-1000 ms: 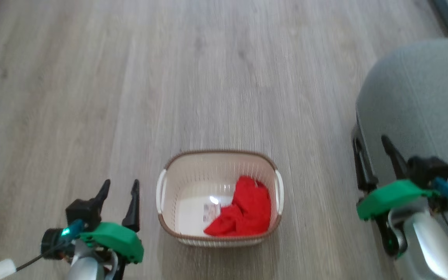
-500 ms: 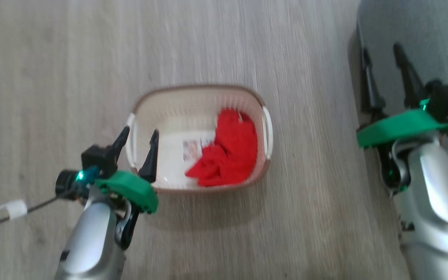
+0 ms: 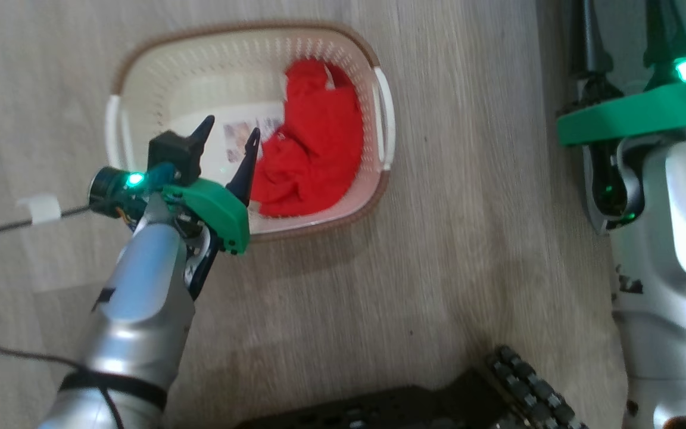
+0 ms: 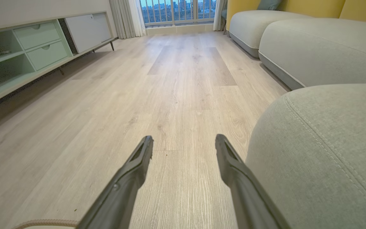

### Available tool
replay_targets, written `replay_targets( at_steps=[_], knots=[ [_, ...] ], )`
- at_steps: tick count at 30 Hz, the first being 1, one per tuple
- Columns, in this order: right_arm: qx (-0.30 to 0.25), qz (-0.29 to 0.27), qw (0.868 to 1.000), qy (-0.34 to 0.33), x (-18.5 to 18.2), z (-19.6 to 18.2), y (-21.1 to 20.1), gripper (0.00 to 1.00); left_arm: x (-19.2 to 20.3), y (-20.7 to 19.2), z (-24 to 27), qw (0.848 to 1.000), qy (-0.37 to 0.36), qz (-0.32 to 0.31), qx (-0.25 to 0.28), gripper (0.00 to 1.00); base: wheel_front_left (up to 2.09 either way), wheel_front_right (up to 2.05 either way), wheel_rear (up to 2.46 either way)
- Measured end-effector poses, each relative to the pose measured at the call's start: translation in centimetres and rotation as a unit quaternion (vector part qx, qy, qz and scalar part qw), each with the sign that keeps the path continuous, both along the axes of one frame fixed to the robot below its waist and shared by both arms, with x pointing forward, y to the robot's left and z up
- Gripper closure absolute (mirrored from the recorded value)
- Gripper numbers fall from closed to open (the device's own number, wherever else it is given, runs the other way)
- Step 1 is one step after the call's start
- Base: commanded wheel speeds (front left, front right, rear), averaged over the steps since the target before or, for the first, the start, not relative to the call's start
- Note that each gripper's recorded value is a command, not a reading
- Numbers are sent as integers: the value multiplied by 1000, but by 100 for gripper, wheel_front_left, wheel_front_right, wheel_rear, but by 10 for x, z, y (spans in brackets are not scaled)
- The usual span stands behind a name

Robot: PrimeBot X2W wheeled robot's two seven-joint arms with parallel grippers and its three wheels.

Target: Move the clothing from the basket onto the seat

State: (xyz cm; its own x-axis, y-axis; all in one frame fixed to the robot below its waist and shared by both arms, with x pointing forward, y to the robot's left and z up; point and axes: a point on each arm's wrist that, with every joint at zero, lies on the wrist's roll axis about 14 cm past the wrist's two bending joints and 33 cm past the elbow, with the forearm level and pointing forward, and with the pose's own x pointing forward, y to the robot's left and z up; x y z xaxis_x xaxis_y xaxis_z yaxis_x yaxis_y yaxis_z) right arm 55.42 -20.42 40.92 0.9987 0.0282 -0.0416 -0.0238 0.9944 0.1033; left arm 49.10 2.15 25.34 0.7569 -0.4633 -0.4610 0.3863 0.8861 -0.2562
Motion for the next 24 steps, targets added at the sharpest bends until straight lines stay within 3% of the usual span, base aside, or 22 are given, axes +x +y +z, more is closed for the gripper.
replay_targets(
  at_steps=[10,24],
  knots=[
    [-23,-14,998,50,-4,-48,-19,0,-20,-45,-79,990,99,-98,21,0,0,0,0],
    [-21,-44,995,86,-18,-78,-43,0,-46,-74,-134,955,214,-193,71,0,0,0,0]
  ],
)
